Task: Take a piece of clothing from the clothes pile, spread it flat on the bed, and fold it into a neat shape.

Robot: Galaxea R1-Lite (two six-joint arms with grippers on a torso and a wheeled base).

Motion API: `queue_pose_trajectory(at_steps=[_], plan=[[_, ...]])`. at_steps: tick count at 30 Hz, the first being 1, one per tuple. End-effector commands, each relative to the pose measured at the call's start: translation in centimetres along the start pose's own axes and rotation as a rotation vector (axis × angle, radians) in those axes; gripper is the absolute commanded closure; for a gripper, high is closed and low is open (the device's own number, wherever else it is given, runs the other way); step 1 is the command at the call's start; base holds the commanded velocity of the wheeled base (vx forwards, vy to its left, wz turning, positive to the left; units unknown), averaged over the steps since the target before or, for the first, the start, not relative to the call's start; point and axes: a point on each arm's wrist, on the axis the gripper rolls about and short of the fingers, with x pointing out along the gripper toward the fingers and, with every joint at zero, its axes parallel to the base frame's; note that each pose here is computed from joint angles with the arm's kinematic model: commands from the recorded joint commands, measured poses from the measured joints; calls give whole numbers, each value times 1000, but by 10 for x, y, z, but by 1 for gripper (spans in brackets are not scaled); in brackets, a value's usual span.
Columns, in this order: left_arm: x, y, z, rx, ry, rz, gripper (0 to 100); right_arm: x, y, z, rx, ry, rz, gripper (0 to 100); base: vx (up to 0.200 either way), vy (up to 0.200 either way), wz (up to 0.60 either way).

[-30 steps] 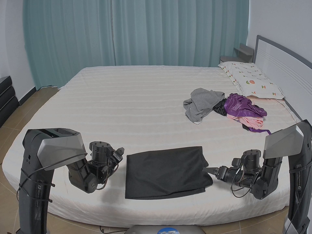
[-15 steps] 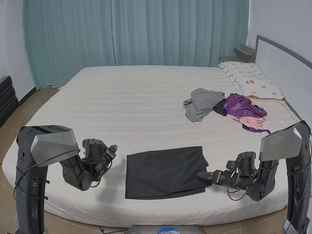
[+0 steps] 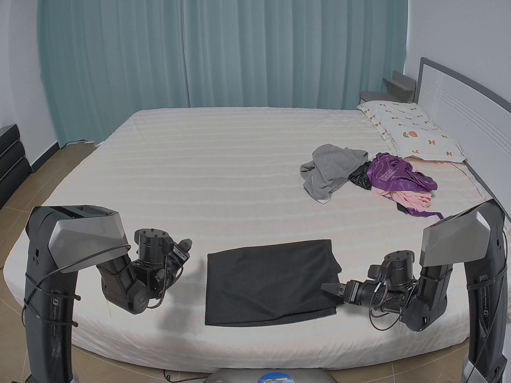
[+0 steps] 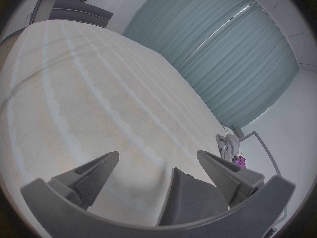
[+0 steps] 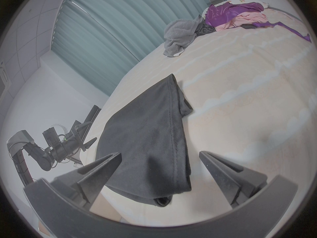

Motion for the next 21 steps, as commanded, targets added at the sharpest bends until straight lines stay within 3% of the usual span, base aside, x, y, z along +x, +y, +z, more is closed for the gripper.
queue_pose_trajectory(at_steps=[1, 2, 21], plan=[[0, -1, 0, 1, -1, -2, 0, -8, -1, -1, 9, 7, -13, 0, 0, 0, 0], [0, 0, 0, 1, 0, -1, 0, -10, -2, -1, 9, 9, -15, 100, 0, 0, 0], [0, 0, 0, 2, -1, 0, 0, -37, 2, 1, 13, 8, -30, 100, 0, 0, 0]])
